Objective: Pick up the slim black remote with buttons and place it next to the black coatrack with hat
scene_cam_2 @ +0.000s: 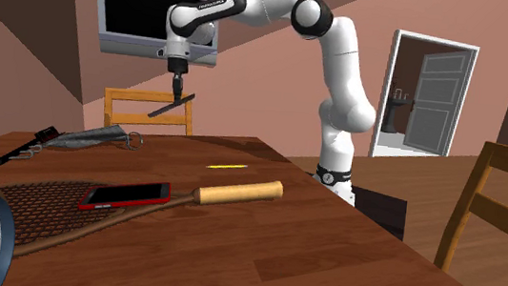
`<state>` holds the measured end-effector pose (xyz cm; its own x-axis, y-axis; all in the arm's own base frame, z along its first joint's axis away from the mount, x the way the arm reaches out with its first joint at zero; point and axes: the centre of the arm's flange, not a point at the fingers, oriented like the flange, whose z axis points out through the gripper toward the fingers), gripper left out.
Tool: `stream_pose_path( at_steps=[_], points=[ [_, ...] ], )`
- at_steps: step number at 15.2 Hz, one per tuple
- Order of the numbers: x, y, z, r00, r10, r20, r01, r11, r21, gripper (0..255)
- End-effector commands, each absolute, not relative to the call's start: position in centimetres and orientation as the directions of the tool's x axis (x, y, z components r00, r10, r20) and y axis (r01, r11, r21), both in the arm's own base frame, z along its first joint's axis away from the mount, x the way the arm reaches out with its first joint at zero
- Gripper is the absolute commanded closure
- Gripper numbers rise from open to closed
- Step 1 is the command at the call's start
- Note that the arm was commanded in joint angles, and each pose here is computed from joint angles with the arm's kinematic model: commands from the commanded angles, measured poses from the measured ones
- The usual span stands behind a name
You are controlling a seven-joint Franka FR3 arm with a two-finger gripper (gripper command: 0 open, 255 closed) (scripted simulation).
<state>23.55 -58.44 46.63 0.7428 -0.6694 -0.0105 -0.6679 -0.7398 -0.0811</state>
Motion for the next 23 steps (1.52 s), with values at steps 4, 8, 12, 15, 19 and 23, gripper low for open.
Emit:
stream_pose_path(
  at_steps=[4,8,12,15,19,23],
  points=[
    [21.4,-61.8,45.6,0.744,-0.668,-0.01,-0.666,-0.741,-0.081,255],
    [21.4,-61.8,43.5,0.744,-0.668,-0.01,-0.666,-0.741,-0.081,255],
    [21.4,-61.8,41.4,0.744,-0.668,-0.01,-0.666,-0.741,-0.081,255],
    [21.4,-61.8,39.8,0.744,-0.668,-0.01,-0.666,-0.741,-0.081,255],
    [21.4,-61.8,37.7,0.744,-0.668,-0.01,-0.666,-0.741,-0.081,255],
    [21.4,-61.8,35.6,0.744,-0.668,-0.01,-0.666,-0.741,-0.081,255]
  ],
)
